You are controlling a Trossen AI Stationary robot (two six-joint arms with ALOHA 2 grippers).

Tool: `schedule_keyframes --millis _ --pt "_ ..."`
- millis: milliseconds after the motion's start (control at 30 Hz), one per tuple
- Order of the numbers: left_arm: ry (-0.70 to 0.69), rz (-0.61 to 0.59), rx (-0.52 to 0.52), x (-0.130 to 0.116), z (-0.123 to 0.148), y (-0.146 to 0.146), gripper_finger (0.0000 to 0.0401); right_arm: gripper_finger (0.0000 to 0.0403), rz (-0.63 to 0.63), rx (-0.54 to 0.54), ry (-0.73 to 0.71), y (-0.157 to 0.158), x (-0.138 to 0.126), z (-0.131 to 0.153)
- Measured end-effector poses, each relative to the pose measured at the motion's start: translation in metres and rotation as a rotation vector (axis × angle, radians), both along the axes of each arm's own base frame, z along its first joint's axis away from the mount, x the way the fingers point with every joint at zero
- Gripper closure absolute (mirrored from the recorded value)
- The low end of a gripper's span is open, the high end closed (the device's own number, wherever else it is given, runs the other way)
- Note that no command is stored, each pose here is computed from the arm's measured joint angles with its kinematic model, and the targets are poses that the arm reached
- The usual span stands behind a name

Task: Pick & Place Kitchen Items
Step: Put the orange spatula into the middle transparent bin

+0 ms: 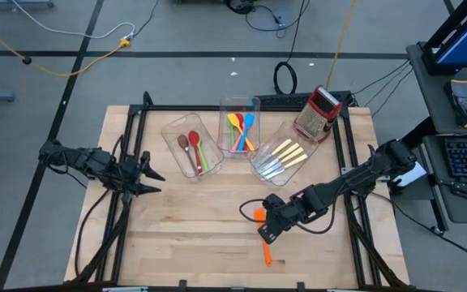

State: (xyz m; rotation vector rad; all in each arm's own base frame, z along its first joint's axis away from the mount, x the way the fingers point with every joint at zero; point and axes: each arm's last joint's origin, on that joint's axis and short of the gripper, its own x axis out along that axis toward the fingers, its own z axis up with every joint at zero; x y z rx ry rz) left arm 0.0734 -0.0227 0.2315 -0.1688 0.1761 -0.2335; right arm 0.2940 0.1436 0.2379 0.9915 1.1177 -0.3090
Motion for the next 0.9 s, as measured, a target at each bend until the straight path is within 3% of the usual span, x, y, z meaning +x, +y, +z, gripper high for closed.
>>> schedule_keyframes --millis 400,733,900 --pt "0.003 0.002 -0.01 0.0 0.0 0.0 0.0221 0.0214 -0.16 0.083 0.011 -0.01 -0.002 -0.033" --pt "0.005 0.004 -0.017 0.0 0.0 0.0 0.0221 0.02 -0.259 0.114 0.006 -0.027 0.002 -0.042" --pt "0.006 0.004 -0.021 0.0 0.0 0.0 0.0222 0.0203 -0.237 0.166 -0.089 -0.023 0.003 -0.051"
